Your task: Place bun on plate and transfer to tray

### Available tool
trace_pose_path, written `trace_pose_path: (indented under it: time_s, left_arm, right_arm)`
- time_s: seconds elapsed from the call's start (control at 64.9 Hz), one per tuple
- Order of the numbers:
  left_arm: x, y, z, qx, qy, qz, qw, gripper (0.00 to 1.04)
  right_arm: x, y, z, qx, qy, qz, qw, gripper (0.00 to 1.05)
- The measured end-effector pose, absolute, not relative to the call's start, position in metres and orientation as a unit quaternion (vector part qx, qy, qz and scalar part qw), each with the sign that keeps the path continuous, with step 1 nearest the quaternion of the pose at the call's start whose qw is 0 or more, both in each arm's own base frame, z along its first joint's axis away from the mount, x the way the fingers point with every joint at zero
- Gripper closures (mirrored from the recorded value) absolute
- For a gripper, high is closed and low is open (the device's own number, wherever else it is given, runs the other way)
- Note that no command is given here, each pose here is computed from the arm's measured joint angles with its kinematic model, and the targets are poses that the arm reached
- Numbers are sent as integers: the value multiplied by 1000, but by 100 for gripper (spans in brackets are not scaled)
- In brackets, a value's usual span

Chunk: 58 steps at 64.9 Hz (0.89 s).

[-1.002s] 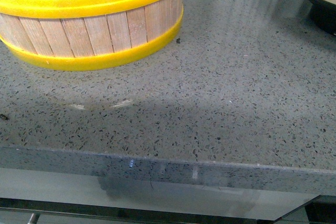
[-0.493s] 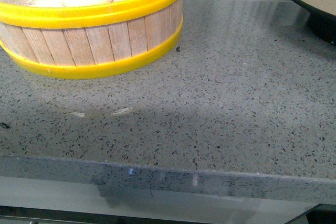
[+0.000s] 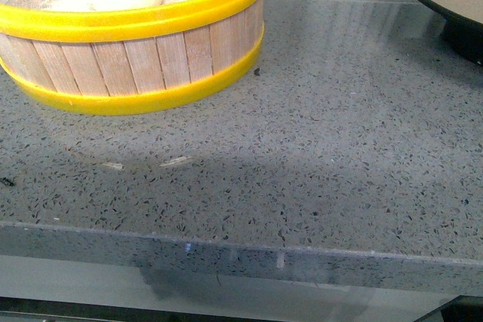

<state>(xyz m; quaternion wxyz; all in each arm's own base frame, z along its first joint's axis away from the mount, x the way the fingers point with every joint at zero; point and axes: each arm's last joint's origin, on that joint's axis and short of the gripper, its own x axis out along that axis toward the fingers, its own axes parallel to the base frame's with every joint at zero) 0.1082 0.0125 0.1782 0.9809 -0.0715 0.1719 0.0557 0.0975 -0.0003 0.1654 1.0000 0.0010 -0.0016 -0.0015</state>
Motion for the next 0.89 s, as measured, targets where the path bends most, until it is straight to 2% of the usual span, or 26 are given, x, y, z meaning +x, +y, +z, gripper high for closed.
trace_pose_path:
  time_s: [0.185, 0.37, 0.616, 0.894]
  left_arm:
    - [122, 21, 210, -73, 117, 73, 988, 7]
    - [167, 7, 257, -45, 75, 32, 996, 7]
    - [238, -42, 308, 10, 101, -68, 993, 7]
    - [273, -94, 314, 66, 160, -152, 973, 7]
  right_arm:
    - [98, 0, 165, 1, -2, -1, 1000, 9]
    - [98, 0, 165, 1, -2, -1, 1000, 9]
    - [98, 0, 165, 1, -2, -1, 1000, 9]
    - [98, 0, 165, 1, -2, -1, 1000, 9]
